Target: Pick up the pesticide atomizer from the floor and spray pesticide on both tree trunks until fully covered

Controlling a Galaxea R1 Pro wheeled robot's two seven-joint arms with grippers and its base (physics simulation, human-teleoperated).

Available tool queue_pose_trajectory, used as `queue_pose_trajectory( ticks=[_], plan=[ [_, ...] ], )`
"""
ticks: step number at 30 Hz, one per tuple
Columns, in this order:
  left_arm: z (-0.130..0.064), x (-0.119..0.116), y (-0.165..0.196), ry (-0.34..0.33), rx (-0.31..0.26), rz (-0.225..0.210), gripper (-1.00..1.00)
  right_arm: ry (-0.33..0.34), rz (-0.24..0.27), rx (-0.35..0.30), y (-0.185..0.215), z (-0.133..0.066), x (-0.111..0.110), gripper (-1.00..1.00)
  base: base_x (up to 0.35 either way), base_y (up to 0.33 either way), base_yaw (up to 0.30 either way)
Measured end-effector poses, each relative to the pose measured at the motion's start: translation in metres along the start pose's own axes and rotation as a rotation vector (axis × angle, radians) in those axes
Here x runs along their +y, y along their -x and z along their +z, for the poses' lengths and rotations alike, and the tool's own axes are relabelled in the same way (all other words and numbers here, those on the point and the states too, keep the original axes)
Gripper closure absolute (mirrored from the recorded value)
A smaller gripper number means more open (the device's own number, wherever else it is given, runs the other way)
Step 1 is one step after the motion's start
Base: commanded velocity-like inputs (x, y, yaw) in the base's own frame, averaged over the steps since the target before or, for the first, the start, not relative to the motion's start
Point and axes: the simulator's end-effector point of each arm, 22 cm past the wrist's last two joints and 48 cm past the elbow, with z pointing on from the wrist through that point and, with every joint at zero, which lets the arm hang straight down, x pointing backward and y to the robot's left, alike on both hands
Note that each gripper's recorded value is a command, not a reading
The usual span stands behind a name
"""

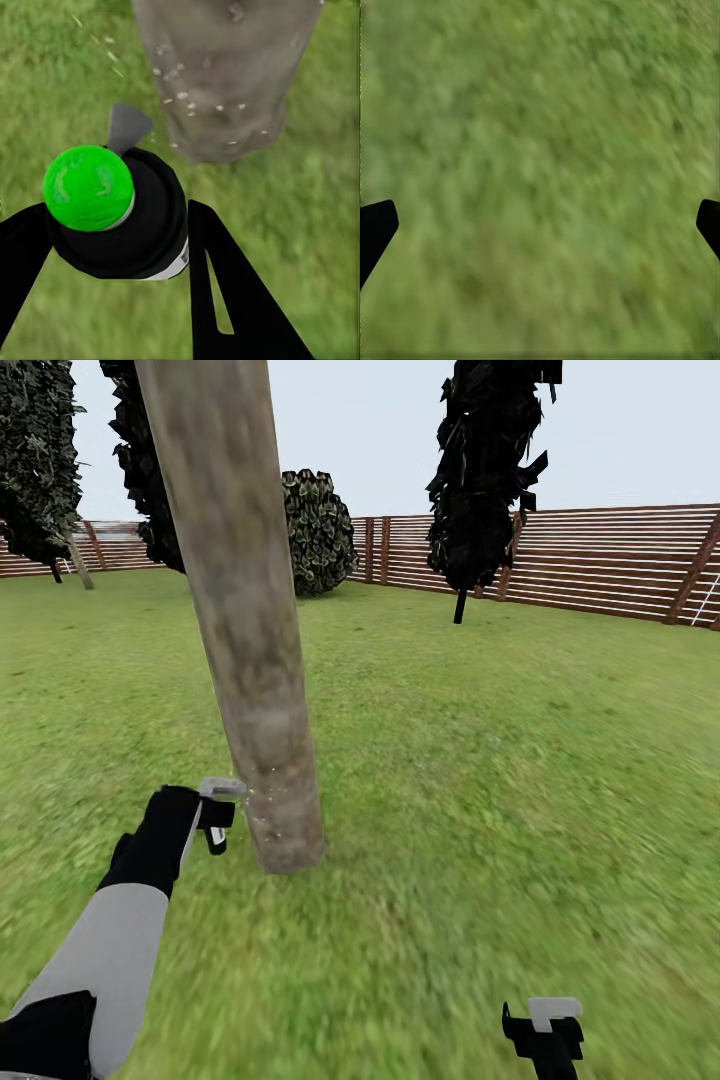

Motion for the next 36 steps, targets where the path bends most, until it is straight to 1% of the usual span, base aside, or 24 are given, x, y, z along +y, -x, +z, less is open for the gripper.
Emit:
queue_pose_trajectory(
  ticks=[4,7,8,18,20,21,23,24,26,27,29,31,33,35,36],
  plan=[
    [0.001,0.009,-0.003,0.014,0.003,0.002,1.0,0.0,0.0,0.0,0.0,0.0,0.0,-1.0,0.0,-0.003,0.0],
    [0.008,0.007,-0.028,0.014,0.035,0.006,1.0,0.001,0.0,0.001,-0.001,0.0,0.001,-1.0,0.0,-0.165,0.0],
    [0.008,0.006,-0.031,0.013,0.039,0.005,1.0,0.001,0.0,0.0,0.0,0.0,0.001,-1.0,0.0,-0.25,0.0],
    [0.009,0.005,-0.034,0.015,0.043,0.0,1.0,0.0,0.0,0.0,0.0,0.0,0.0,-1.0,0.03,-0.265,0.0],
    [0.009,0.007,-0.035,0.02,0.046,0.005,1.0,0.0,0.0,0.0,0.0,0.0,0.0,-1.0,0.06,-0.083,0.0],
    [0.011,0.01,-0.039,0.026,0.054,0.009,1.0,0.001,0.0,0.0,0.0,0.0,0.0,-1.0,0.014,-0.02,0.0],
    [0.017,0.018,-0.067,0.037,0.091,0.011,1.0,0.0,-0.001,0.0,0.0,0.0,0.0,-1.0,0.006,-0.008,0.0],
    [0.018,0.018,-0.075,0.037,0.099,0.01,1.0,0.001,0.0,0.0,0.0,0.0,0.0,-1.0,0.002,-0.003,0.0],
    [0.022,0.013,-0.086,0.026,0.1,0.013,1.0,0.0,0.0,0.0,0.0,0.0,0.0,-1.0,0.001,-0.001,0.0],
    [0.024,0.006,-0.09,0.012,0.102,0.01,1.0,0.001,0.0,0.0,0.0,0.0,0.0,-1.0,0.0,0.0,0.0],
    [0.029,-0.013,-0.101,-0.018,0.124,0.009,1.0,0.001,0.0,0.0,0.0,0.0,0.0,-1.0,0.0,0.0,0.0],
    [0.032,-0.021,-0.108,-0.029,0.134,0.016,1.0,0.001,0.0,0.0,0.0,0.0,0.0,-1.0,0.0,0.0,0.0],
    [0.033,-0.014,-0.11,-0.019,0.133,0.019,1.0,0.001,0.0,0.0,0.0,0.0,0.0,-1.0,0.0,0.0,0.0],
    [0.034,0.01,-0.113,0.013,0.133,-0.016,1.0,0.001,0.0,0.0,0.0,0.0,0.0,-1.0,0.0,0.0,0.0],
    [0.033,0.027,-0.115,0.034,0.134,-0.041,1.0,0.001,-0.001,0.0,0.0,0.0,0.0,-1.0,0.0,0.0,0.0]
  ],
)
